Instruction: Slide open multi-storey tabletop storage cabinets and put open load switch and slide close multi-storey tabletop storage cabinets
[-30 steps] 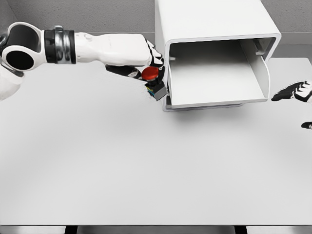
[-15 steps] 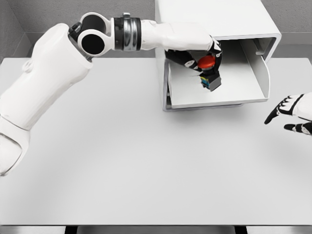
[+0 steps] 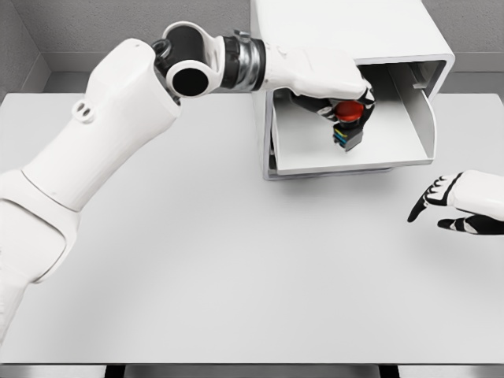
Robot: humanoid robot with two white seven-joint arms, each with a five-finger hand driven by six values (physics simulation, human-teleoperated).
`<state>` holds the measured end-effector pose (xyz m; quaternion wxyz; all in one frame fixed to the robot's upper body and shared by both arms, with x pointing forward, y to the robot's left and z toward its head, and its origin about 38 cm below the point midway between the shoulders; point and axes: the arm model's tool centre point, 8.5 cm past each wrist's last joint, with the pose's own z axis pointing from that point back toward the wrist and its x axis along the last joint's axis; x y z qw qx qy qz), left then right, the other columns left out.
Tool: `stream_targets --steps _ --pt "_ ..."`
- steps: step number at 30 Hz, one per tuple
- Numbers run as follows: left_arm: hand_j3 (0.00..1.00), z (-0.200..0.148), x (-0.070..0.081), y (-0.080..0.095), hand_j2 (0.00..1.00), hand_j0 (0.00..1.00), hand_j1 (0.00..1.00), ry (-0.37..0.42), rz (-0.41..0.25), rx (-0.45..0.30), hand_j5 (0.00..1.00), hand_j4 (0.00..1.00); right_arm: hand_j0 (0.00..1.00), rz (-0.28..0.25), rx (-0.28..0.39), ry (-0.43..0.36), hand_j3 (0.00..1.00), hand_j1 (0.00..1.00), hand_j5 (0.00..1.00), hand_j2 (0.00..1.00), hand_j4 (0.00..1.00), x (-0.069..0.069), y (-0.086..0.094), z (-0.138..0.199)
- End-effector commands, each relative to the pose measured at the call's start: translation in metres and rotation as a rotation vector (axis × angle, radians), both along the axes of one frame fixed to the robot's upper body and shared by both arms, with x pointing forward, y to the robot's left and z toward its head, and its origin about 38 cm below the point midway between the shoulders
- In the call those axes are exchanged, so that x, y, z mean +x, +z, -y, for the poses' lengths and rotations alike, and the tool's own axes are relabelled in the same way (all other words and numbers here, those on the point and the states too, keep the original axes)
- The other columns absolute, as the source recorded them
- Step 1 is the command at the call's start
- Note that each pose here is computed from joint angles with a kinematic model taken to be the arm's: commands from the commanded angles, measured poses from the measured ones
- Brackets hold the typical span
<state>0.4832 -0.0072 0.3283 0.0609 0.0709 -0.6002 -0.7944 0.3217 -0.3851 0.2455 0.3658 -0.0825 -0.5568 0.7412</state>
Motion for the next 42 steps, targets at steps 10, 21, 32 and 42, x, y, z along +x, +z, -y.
stream_targets --steps 10,21,32,42 --pt "0.79 0.003 0.011 -0.028 0.79 0.79 0.79 0.076 0.149 0.209 0.79 0.79 0.63 0.012 0.022 0.032 0.63 0.63 0.63 0.63 0.63 0.008 0.002 -0.013" --pt "1.0 -0.009 0.015 -0.014 1.0 1.0 1.0 0.075 0.068 0.107 1.0 1.0 0.63 0.031 0.033 0.059 0.63 0.63 0.63 0.63 0.63 0.014 0.007 -0.024" --pt "1.0 -0.19 -0.035 0.1 1.0 1.0 1.0 0.027 -0.113 -0.314 1.0 1.0 0.64 0.047 0.039 0.116 0.64 0.64 0.64 0.64 0.64 0.024 0.007 -0.046" --pt "1.0 -0.318 -0.036 0.016 1.0 1.0 1.0 0.355 -0.283 -0.225 1.0 1.0 0.65 0.053 0.031 0.113 0.65 0.65 0.65 0.65 0.65 0.026 0.007 -0.045"
